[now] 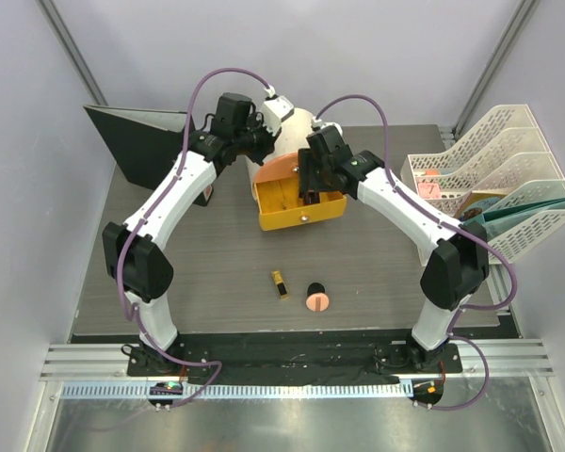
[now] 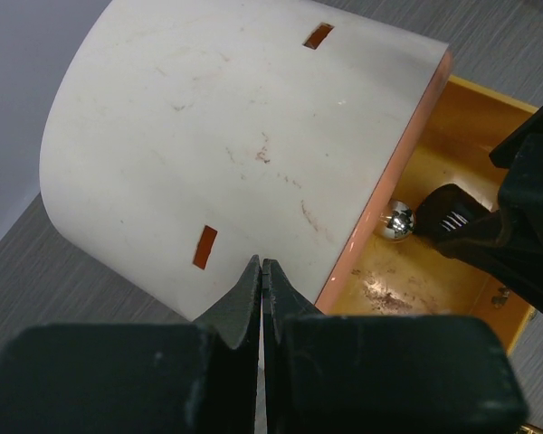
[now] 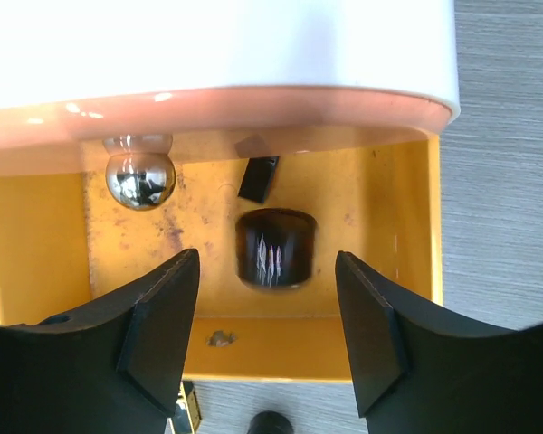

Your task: Organize the makeup

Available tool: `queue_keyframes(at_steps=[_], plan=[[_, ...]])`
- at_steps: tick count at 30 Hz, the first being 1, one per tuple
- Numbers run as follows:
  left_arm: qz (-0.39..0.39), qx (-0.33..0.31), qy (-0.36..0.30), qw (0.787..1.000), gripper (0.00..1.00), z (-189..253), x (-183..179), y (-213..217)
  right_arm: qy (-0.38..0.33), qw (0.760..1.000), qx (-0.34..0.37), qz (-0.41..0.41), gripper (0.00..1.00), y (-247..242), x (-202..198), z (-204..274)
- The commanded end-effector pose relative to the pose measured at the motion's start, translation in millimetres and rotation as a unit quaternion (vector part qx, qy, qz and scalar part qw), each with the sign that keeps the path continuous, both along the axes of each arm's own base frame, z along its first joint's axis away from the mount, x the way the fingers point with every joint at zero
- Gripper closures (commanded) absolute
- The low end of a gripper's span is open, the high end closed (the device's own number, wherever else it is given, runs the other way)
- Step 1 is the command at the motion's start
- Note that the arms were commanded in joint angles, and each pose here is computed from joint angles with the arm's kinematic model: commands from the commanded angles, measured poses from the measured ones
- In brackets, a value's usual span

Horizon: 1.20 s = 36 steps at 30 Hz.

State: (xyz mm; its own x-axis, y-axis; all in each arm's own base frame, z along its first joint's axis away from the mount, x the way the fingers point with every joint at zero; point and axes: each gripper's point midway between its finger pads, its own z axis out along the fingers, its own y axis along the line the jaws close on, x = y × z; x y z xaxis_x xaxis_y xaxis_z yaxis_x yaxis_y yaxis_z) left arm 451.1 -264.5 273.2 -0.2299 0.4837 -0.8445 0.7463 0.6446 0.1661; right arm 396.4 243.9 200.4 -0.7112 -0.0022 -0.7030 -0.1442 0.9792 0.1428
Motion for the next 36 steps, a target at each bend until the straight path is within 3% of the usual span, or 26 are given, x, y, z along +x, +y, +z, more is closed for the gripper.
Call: queue_keyframes(at_steps=[1,9,16,25,36], plan=[[0.000,0.003,-0.004,1.000,1.00,11,-7,6,-0.033,0.999,0.021,-0.008,0.33,5,15,23],[0.001,0.007,-0.004,1.000,1.00,10,-7,8,-0.085,0.996,0.037,-0.006,0.32,-3,12,70],[0.005,0.011,-0.003,1.000,1.00,10,-6,9,-0.076,0.992,0.050,0.083,0.26,-11,-44,91],[0.007,0.009,0.004,1.000,1.00,6,-7,8,0.045,0.980,0.042,0.190,0.22,-17,-140,38],[0.011,0.011,0.007,1.000,1.00,4,-5,9,0.224,0.942,0.010,0.249,0.29,-19,-224,-52]])
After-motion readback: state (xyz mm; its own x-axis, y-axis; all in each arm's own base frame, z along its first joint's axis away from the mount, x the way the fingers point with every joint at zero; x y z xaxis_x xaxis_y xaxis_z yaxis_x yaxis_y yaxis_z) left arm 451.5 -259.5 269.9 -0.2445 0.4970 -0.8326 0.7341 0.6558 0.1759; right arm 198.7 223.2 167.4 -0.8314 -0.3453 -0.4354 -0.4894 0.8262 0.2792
